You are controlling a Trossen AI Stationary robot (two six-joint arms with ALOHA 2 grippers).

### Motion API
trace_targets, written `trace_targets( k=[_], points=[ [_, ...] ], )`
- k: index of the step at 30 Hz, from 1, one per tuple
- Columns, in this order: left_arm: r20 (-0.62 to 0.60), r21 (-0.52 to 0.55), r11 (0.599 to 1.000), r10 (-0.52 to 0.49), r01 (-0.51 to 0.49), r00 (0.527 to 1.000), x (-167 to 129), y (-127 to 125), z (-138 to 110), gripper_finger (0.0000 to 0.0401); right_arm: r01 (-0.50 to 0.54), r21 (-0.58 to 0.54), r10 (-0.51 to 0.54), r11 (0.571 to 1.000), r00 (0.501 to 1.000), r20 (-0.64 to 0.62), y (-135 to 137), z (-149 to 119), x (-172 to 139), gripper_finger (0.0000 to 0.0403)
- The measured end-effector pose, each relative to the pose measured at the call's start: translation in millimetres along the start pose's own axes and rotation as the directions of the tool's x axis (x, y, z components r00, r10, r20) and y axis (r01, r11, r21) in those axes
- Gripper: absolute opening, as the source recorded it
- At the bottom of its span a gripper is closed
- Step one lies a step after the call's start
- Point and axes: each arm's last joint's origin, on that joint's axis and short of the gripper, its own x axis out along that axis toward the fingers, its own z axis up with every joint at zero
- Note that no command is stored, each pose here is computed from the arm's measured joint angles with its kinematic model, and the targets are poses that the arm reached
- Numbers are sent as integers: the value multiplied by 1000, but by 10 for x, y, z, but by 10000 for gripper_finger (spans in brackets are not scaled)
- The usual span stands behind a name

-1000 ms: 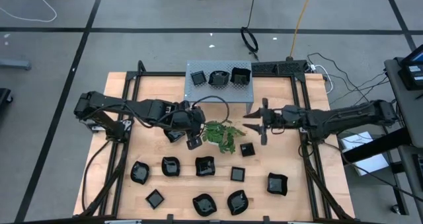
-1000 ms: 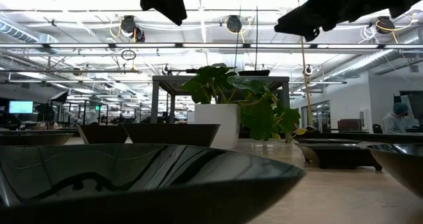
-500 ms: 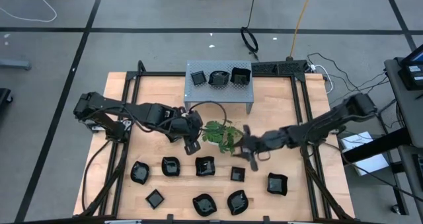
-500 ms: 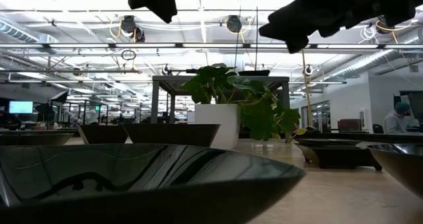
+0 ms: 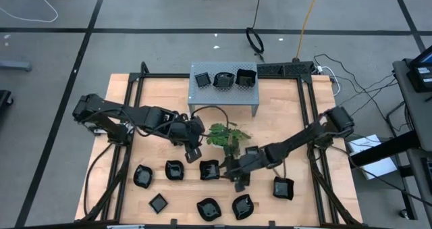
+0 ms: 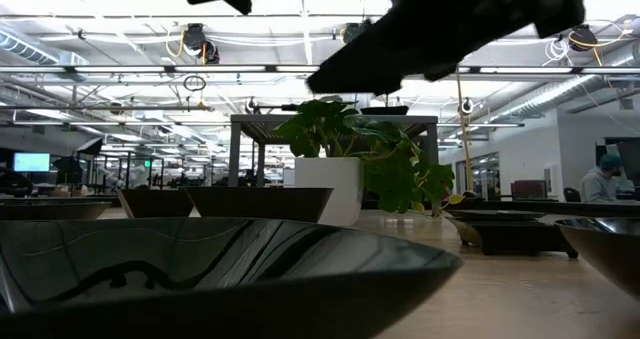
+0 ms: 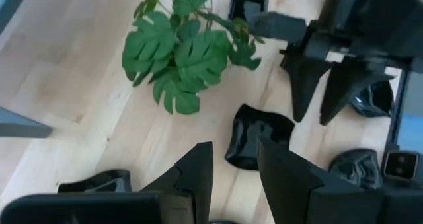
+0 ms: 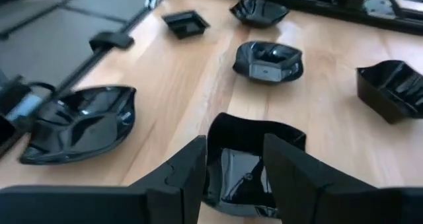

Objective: Pick & Place Mini shaped plates
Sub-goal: Stack the distorted square black bowl on top of the other distorted square black bowl on the shelf

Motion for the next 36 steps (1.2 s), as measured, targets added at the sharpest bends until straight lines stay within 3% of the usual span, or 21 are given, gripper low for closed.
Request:
trace_targets(
  k=[10, 17, 36],
  points=[
    [138, -27, 998, -58, 63, 989, -511, 79, -60, 122, 4, -5, -4, 1000, 998, -59, 34, -104, 464, 142],
    [226, -43, 998, -42, 53, 973, -749, 160, -95, 122, 7, 66, -2, 998, 997, -82, 35, -140, 471, 142],
    [245, -50, 998, -15, 28, 970, -757, 172, -92, 122, -27, 66, 35, 997, 992, -124, 122, -183, 454, 142]
  ],
)
